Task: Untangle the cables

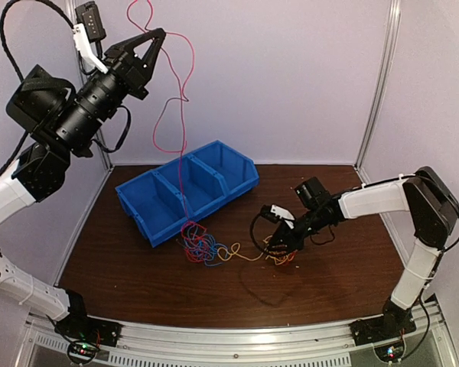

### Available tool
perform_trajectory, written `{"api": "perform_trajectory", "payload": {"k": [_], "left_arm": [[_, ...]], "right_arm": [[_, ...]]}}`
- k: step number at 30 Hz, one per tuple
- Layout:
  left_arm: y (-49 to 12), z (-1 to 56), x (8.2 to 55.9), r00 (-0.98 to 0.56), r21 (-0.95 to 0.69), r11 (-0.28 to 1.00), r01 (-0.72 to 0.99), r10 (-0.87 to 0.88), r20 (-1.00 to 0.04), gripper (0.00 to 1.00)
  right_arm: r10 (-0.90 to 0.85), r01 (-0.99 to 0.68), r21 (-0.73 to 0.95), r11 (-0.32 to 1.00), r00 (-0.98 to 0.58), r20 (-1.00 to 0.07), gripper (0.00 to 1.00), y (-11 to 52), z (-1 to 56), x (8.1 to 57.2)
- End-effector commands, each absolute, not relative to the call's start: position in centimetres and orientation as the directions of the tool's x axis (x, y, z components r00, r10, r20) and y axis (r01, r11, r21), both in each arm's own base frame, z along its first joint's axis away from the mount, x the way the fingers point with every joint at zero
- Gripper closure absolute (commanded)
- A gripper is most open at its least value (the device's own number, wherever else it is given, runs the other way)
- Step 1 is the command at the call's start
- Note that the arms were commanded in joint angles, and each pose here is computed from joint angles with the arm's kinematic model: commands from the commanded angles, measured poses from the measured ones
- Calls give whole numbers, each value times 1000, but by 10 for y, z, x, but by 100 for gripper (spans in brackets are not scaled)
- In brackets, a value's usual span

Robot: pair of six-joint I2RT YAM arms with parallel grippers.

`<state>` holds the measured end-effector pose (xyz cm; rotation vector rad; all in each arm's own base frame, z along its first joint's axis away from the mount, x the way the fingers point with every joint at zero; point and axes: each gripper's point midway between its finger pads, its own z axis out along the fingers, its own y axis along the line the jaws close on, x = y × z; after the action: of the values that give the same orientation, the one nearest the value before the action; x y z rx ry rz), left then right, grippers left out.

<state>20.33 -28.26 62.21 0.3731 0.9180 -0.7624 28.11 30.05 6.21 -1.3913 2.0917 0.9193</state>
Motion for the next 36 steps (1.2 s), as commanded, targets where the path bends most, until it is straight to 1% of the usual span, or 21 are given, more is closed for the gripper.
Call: {"api": "perform_trajectory", "payload": {"k": [1, 8, 9, 12, 15, 18, 21, 30, 36], "left_arm": [[-301, 602, 211, 308, -45, 650, 758, -418, -855, 100], [-344, 592, 212, 241, -31, 539, 841, -426, -872, 100], [-349, 598, 209, 238, -27, 517, 855, -439, -866, 100], [-365, 608, 200, 232, 9, 439, 898, -458, -858, 100], [-366, 612, 198, 233, 10, 425, 905, -477, -848, 100], [-362, 605, 204, 239, -5, 461, 888, -469, -850, 100], [-356, 602, 209, 241, -27, 492, 870, -472, -848, 100], [-334, 620, 214, 265, -73, 559, 826, -500, -824, 100], [-324, 636, 211, 283, -77, 569, 818, -516, -809, 100]], "right_arm": [[-589, -962, 189, 197, -270, -761, 72, 301, 114, 277], [-521, -985, 41, 166, -123, -845, 60, 294, 189, 268], [-512, -986, 25, 165, -108, -852, 57, 293, 197, 267], [-490, -985, -24, 169, -63, -869, 43, 289, 210, 264], [-472, -987, -40, 159, -40, -881, 31, 291, 212, 260], [-475, -991, -23, 134, -44, -879, 28, 302, 203, 258], [-463, -994, -5, 106, -45, -885, 27, 322, 197, 259], [-400, -999, -4, -35, 17, -916, 24, 401, 184, 250], [-349, -998, -11, -55, 30, -937, 20, 444, 172, 252]]}}
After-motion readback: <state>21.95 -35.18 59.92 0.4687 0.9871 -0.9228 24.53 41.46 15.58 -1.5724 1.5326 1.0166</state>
